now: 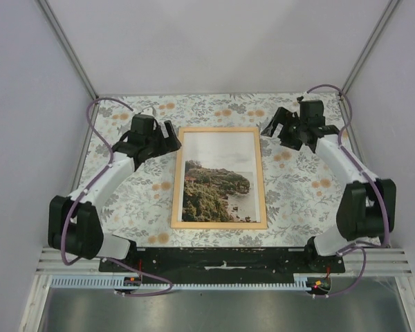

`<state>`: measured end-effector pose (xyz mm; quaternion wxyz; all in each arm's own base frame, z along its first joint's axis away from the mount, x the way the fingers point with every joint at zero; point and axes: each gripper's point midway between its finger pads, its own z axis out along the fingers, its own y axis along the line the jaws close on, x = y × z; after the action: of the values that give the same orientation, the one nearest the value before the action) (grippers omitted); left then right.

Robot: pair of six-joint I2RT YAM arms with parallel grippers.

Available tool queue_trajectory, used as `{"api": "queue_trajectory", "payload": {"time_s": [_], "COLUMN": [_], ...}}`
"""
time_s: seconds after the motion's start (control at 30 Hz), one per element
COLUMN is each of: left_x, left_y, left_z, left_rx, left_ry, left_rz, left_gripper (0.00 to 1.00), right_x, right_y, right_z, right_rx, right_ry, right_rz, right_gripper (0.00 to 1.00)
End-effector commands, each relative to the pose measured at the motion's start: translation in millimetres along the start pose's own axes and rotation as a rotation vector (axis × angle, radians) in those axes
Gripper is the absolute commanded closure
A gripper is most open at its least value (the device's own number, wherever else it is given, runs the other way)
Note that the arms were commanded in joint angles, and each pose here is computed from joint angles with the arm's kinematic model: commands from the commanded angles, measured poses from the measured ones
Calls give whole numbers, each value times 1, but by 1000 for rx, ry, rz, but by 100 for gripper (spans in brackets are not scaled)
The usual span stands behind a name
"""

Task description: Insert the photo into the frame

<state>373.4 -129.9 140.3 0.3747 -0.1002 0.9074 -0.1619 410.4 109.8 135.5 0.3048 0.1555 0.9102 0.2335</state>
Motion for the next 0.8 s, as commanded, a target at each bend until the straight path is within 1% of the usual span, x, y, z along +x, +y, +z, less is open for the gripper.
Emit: {"api": "queue_trajectory", "payload": {"time_s": [0.0, 0.13, 0.2, 0.33, 0.53, 0.77], "left_x": [-1, -4, 1, 4, 3, 1], "left_y": [-2, -7, -15, -15, -14, -16], "left_z": [-36, -59, -69, -81, -85, -85], "left_rx": [-13, 12, 60, 72, 85, 95], "left_ry": [6, -21, -25, -53, -88, -104], "left_rz": [81, 122, 142, 171, 181, 176], "left_gripper": [3, 3, 2, 2, 1, 1], "right_x": [12, 29, 37, 45, 49, 40], "right_y": [10, 16, 15, 14, 10, 12], "right_z": [-56, -94, -106, -122, -131, -131], "right_rx": [-7, -46, -53, -67, -60, -50], "right_ry": [-59, -116, -138, -168, -193, -204], "right_rz": [-92, -127, -133, -135, -140, -147], "right_gripper": [2, 2, 2, 2, 2, 2]}}
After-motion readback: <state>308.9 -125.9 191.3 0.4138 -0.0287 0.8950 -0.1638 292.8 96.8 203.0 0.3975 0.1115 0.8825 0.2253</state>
